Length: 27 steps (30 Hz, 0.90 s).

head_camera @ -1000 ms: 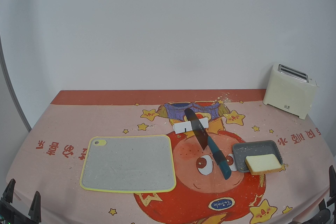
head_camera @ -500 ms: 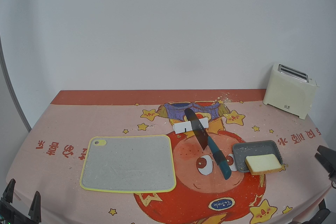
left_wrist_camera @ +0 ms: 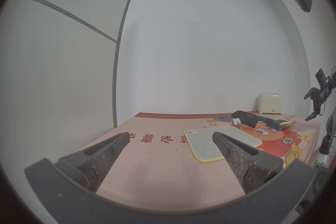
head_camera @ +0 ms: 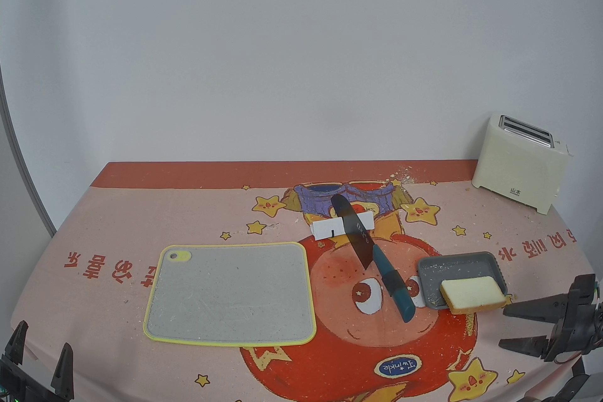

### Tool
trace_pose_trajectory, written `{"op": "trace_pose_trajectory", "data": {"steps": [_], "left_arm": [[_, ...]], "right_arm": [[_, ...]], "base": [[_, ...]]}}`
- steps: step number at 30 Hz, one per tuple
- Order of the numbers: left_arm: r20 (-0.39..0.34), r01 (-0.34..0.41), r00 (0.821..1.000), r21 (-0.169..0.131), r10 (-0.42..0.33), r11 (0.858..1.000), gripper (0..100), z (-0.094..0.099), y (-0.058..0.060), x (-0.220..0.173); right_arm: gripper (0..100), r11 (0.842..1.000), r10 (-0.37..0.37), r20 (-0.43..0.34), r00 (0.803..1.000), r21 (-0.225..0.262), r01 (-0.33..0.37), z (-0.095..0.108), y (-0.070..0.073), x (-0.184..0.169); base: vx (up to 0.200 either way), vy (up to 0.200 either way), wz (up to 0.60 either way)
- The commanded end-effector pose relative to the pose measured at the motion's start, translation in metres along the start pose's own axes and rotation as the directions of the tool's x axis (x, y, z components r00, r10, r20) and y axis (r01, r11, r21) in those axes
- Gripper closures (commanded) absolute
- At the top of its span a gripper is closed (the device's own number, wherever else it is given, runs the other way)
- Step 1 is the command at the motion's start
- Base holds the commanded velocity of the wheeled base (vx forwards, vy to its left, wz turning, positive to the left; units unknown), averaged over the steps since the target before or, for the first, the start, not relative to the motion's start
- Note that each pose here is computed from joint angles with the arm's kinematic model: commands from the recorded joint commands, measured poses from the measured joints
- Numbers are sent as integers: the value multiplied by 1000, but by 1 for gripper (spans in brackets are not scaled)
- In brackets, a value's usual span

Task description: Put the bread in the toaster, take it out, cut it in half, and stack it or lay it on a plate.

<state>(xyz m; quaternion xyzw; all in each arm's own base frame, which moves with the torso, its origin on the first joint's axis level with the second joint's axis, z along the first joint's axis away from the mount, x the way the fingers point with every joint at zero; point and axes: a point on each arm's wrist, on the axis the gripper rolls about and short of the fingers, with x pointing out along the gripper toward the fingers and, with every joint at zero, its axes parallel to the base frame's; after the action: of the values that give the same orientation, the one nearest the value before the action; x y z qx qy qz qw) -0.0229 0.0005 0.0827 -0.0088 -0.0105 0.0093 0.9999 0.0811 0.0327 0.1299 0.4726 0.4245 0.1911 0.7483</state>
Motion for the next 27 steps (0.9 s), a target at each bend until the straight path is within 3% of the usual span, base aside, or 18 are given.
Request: {"op": "trace_pose_trajectory", "data": {"steps": [1, 10, 11, 13, 14, 22, 27], "left_arm": [[-1, 0, 1000, -1, 0, 1000, 0, -5, 0, 0], [-1, -1, 1000, -1, 1, 1000, 0, -5, 0, 0], [-1, -1, 1000, 1, 1, 1000, 0, -5, 0, 0], [-1, -1, 1000, -1, 1, 1000, 0, -5, 0, 0], [-1, -1, 1000, -1, 1, 1000, 0, -5, 0, 0], [-1, -1, 1000, -1, 1, 1000, 0, -5, 0, 0], [-1, -1, 1000, -1, 1, 1000, 0, -5, 0, 0]], "right_arm": [[0, 995, -66, -50, 997, 75, 70, 3, -11, 11], [0, 969, -55, -12, 998, 240, 57, 17, -4, 17], [0, 954, -54, -7, 999, 294, 54, 22, -3, 21], [0, 948, -51, -5, 999, 314, 50, 23, -3, 23], [0, 935, -49, 1, 999, 352, 46, 27, -3, 28], [0, 906, -106, -40, 994, 409, 113, 33, -15, 44], [0, 903, -107, -20, 994, 417, 105, 41, -18, 51]], "base": [[0, 0, 0], [0, 0, 0], [0, 0, 0], [0, 0, 0], [0, 0, 0], [0, 0, 0], [0, 0, 0]]}}
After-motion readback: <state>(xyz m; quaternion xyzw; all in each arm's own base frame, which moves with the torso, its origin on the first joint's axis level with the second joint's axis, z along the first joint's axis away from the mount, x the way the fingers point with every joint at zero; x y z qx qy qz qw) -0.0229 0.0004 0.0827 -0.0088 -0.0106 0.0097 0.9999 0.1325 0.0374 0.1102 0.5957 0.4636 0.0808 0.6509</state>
